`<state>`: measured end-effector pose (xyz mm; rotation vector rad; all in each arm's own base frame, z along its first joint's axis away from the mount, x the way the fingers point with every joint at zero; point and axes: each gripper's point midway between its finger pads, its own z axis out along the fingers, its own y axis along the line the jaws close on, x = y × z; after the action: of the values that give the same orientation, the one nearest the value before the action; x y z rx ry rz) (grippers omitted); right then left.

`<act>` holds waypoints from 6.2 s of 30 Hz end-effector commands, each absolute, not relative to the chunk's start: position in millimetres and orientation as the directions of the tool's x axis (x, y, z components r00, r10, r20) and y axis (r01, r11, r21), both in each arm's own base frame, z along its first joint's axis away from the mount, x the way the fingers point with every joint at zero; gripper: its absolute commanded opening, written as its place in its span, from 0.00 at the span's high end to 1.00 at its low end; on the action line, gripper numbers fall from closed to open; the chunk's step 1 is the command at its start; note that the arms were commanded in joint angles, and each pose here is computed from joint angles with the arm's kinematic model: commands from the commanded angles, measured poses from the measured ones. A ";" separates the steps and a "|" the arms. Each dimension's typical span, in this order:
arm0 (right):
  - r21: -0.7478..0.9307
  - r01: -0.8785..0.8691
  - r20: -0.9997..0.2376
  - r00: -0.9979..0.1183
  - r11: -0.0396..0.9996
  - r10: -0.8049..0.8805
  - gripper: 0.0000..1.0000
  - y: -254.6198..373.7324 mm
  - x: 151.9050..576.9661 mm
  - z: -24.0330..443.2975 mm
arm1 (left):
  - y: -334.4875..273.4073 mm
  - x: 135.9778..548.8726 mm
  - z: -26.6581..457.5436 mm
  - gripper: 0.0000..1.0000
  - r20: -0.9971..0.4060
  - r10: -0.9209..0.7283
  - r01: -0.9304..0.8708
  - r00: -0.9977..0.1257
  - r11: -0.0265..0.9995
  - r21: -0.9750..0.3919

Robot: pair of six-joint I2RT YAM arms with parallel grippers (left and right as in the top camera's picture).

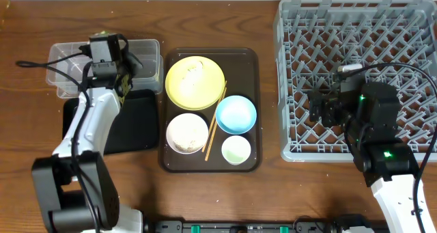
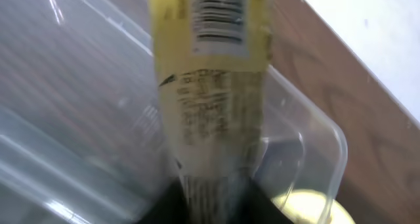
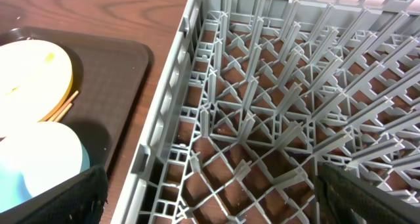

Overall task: Sort waste into correct bins and load items into the dishwasher rack
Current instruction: 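Lift the wrapper with the left gripper and drop it into the clear bin, then grasp the white tissue on the yellow plate and drop it in the bin, then grasp the rim of the white rice bowl with the left gripper, then tip the white bowl over the black tray to pour out the rice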

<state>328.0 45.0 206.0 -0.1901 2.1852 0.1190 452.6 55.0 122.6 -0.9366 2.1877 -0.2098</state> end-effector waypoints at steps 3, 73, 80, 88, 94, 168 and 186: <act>0.013 -0.188 -0.828 -0.553 0.982 -0.095 0.01 47.3 330.1 216.9 | 49.4 464.6 136.5 0.41 -0.593 -0.659 -0.498 -0.464 0.747 -0.440; 0.010 -0.185 -0.829 -0.551 0.983 -0.095 0.01 46.7 330.4 217.2 | 27.3 458.0 137.5 0.56 -0.696 -0.327 -0.282 -0.639 0.942 -0.184; 0.010 -0.185 -0.829 -0.551 0.983 -0.095 0.01 46.7 330.4 217.2 | 28.0 457.7 148.9 0.30 -0.707 -0.338 -0.268 -0.621 0.940 -0.213; 0.010 -0.184 -0.829 -0.551 0.983 -0.095 0.01 46.6 330.5 217.3 | -45.2 404.6 150.4 0.30 -0.575 -0.245 -0.114 -0.780 0.960 -0.255; 0.010 -0.185 -0.829 -0.551 0.983 -0.095 0.01 46.7 330.5 217.3 | -105.0 350.5 111.8 0.31 -0.398 -0.079 0.006 -0.914 0.978 -0.209; 0.011 -0.185 -0.828 -0.553 0.983 -0.095 0.01 46.6 330.1 216.7 | 45.3 342.5 162.9 0.94 -0.039 -0.601 0.000 -0.798 0.065 -0.998; 0.010 -0.184 -0.828 -0.553 0.983 -0.095 0.01 46.6 330.1 216.7 | 62.0 337.0 153.7 0.94 0.079 -0.644 -0.094 -0.761 -0.011 -0.996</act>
<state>328.2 44.8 206.6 -0.1895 2.1841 0.1177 337.0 60.4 148.5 -0.7614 1.9064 -1.7977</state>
